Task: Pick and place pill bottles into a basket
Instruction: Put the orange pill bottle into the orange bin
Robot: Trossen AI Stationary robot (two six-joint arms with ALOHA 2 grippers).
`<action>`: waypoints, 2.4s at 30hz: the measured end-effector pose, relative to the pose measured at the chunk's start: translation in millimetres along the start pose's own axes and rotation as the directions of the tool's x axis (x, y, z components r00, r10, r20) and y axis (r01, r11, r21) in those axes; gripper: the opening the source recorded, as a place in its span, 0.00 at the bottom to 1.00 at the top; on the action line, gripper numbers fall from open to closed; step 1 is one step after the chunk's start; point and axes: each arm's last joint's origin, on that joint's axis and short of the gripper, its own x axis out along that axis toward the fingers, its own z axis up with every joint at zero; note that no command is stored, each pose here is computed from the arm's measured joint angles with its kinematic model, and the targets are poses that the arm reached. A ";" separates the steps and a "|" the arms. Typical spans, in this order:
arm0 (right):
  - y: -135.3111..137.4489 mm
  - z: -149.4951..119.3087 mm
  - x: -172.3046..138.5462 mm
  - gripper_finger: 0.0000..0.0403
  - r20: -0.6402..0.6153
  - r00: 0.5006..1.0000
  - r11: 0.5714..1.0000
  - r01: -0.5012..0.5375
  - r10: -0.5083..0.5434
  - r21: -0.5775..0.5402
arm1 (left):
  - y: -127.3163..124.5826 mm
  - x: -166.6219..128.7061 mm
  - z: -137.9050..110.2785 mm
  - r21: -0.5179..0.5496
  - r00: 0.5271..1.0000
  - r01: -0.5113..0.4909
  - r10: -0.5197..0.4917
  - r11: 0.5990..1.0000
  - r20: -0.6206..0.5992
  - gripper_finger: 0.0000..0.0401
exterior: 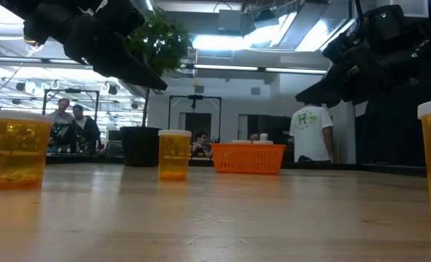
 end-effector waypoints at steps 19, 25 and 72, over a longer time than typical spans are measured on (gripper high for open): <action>1.7 -0.5 0.2 0.04 -0.005 1.000 0.999 -0.009 0.009 0.052 | -21.4 42.6 -32.5 -0.091 0.984 -0.049 0.032 0.995 -0.176 0.66; 7.5 -0.2 0.7 0.04 -0.004 0.999 0.998 -0.039 0.039 0.043 | -26.5 52.0 -42.0 -0.121 0.977 -0.022 -0.004 0.992 -0.214 0.66; 20.2 1.0 1.2 0.04 0.006 0.995 0.991 -0.096 0.096 0.095 | -23.5 73.6 -41.3 -0.136 0.993 0.074 -0.085 0.988 -0.076 0.62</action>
